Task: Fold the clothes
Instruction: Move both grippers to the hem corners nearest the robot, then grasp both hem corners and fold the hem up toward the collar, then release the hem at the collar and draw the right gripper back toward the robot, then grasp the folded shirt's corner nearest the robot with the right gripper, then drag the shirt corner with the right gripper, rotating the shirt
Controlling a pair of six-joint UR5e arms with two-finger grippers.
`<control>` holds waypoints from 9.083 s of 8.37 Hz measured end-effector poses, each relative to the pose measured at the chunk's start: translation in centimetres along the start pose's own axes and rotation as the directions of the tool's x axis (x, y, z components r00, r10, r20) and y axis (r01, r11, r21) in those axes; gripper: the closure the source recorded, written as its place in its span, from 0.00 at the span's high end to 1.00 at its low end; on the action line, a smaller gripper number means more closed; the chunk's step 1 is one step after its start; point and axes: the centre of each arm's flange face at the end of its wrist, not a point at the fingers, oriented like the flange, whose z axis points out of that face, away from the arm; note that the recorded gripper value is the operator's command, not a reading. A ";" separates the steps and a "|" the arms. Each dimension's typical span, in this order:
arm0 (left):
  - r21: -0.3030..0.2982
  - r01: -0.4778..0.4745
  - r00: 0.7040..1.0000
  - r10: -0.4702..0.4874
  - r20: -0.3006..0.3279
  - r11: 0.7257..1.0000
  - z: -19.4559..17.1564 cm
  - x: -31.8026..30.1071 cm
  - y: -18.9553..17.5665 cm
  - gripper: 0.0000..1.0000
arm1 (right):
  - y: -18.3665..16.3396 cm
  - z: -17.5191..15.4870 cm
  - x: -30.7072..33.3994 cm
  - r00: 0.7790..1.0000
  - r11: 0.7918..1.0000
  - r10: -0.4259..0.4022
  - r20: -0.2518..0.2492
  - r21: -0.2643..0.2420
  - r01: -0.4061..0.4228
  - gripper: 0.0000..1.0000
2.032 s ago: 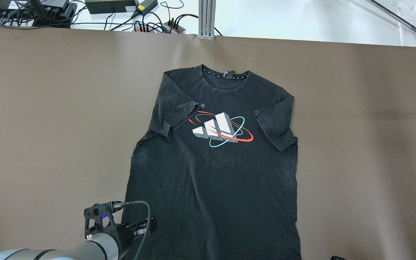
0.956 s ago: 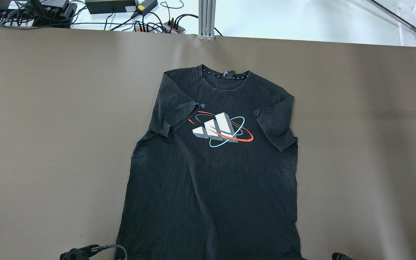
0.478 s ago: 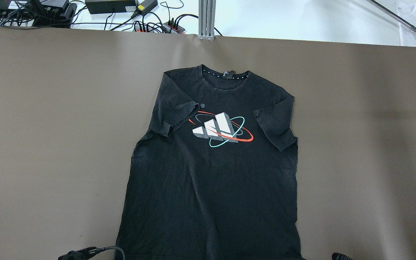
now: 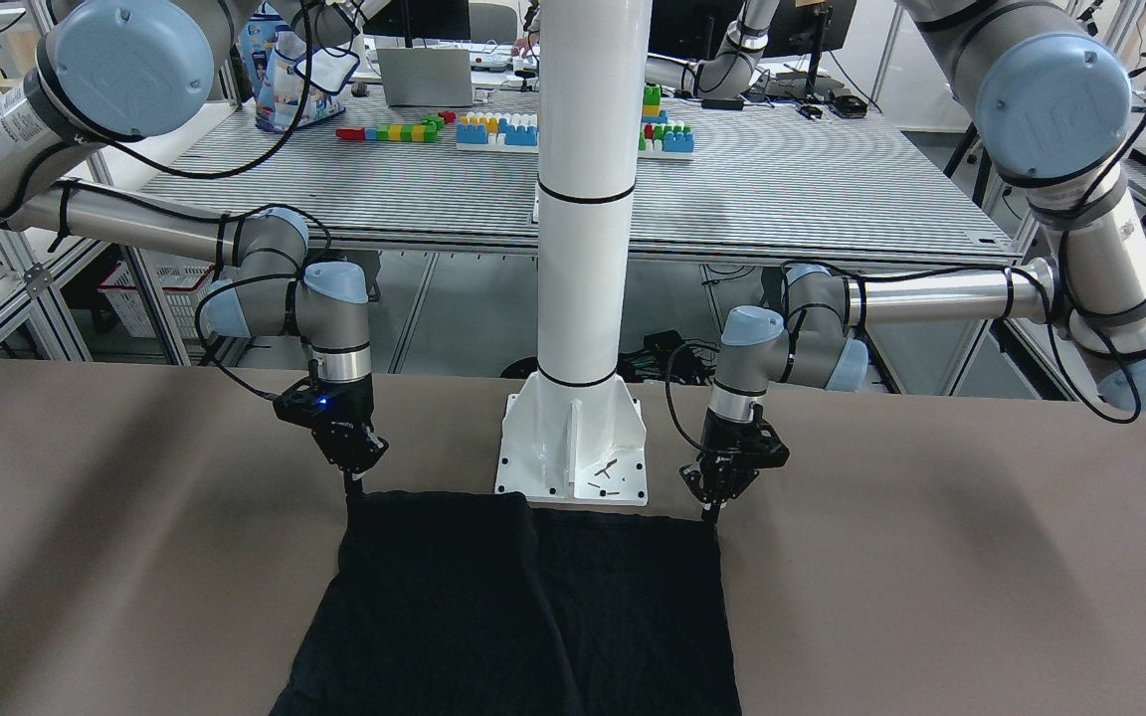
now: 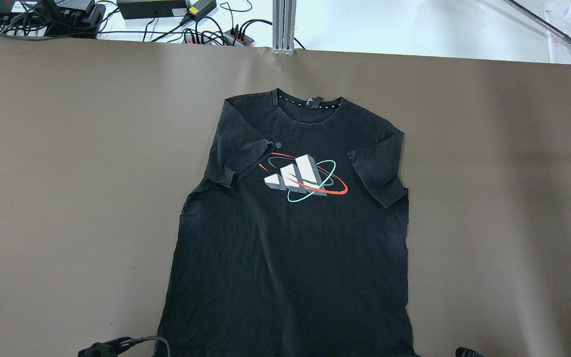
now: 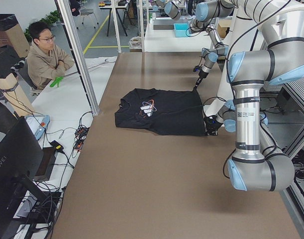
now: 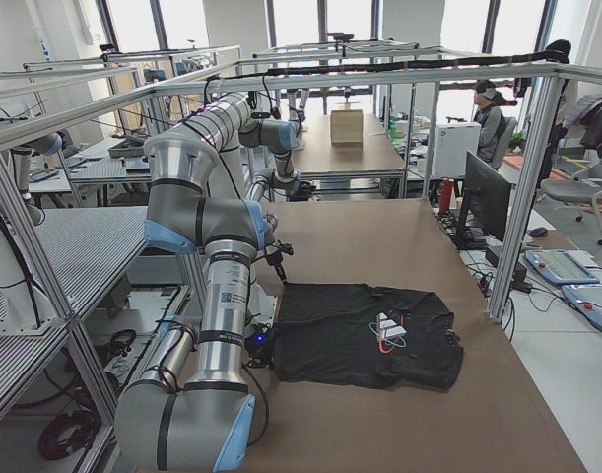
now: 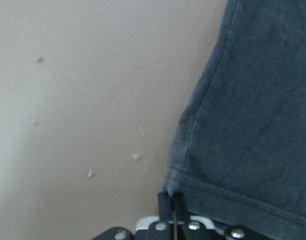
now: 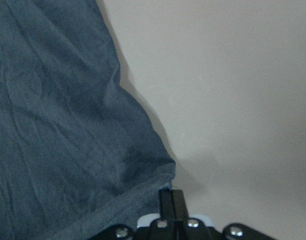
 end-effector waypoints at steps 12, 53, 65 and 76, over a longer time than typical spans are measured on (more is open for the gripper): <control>-0.080 0.020 0.987 -0.033 -0.156 0.997 -14.2 4.6 -3.6 0.00 | -3.9 -9.7 -4.6 0.993 0.990 -0.113 -0.046 -0.088 0.108 0.00; 0.192 -0.009 0.996 0.026 -0.085 0.981 12.4 21.2 -52.0 0.99 | -26.1 14.4 -10.9 0.992 0.991 -0.123 -0.003 -0.047 0.122 0.08; 0.208 -0.011 0.997 0.027 -0.073 0.978 13.0 20.5 -51.7 0.99 | -19.7 2.8 -11.7 0.993 0.977 -0.049 0.105 -0.203 0.069 0.00; 0.195 -0.019 0.992 0.043 -0.119 0.981 9.8 20.1 -50.0 0.99 | -2.5 0.9 -10.4 0.961 0.961 -0.219 0.166 -0.133 0.242 0.95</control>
